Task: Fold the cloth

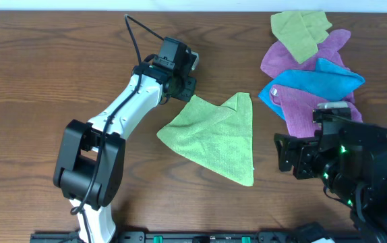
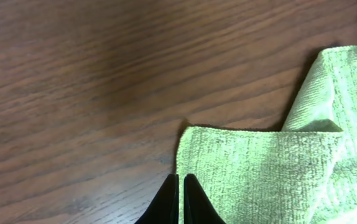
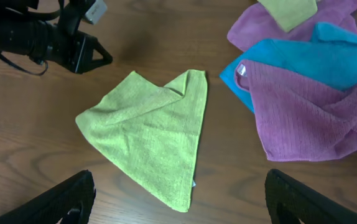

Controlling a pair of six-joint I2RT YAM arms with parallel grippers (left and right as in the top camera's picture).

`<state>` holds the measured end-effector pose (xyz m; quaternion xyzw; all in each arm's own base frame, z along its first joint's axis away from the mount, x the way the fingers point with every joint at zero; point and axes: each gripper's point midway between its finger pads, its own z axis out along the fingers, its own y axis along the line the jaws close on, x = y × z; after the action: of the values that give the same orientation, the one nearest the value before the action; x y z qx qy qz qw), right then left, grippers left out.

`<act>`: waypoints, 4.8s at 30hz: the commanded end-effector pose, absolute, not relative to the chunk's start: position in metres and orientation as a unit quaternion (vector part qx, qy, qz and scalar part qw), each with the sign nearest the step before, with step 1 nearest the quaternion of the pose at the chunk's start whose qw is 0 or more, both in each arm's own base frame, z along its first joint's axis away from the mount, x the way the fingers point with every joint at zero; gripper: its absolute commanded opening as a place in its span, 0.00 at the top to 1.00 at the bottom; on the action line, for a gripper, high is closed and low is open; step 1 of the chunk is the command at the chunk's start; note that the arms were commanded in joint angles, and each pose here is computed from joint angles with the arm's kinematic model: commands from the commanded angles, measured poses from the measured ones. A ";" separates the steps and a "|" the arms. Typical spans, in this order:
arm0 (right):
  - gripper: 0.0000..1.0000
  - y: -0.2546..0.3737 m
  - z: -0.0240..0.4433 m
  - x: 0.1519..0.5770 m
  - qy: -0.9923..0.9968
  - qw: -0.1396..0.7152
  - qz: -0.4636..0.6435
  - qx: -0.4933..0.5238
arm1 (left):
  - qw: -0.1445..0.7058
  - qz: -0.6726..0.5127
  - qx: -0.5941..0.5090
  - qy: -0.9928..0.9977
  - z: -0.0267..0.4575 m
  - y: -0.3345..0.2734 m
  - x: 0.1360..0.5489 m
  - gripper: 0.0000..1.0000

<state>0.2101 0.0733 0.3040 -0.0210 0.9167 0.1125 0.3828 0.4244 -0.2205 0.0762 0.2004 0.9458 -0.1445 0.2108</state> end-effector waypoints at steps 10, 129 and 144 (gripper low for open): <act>0.17 0.072 0.308 0.209 0.916 0.386 0.112 -0.014 | 0.175 -0.115 0.322 0.923 0.039 -0.257 0.398 0.95; 0.06 0.084 0.231 0.272 0.949 0.269 0.130 -0.101 | 0.186 -0.418 0.100 0.883 0.158 -0.089 0.314 0.05; 0.06 0.092 0.229 0.262 0.948 0.252 0.151 -0.122 | 0.154 -0.303 -0.047 0.939 0.103 -0.052 0.329 0.05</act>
<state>0.2649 0.0916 0.2297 -0.1128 0.9494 0.1476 0.2533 0.3329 -0.0646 0.1274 0.0269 0.9216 -0.3381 0.1886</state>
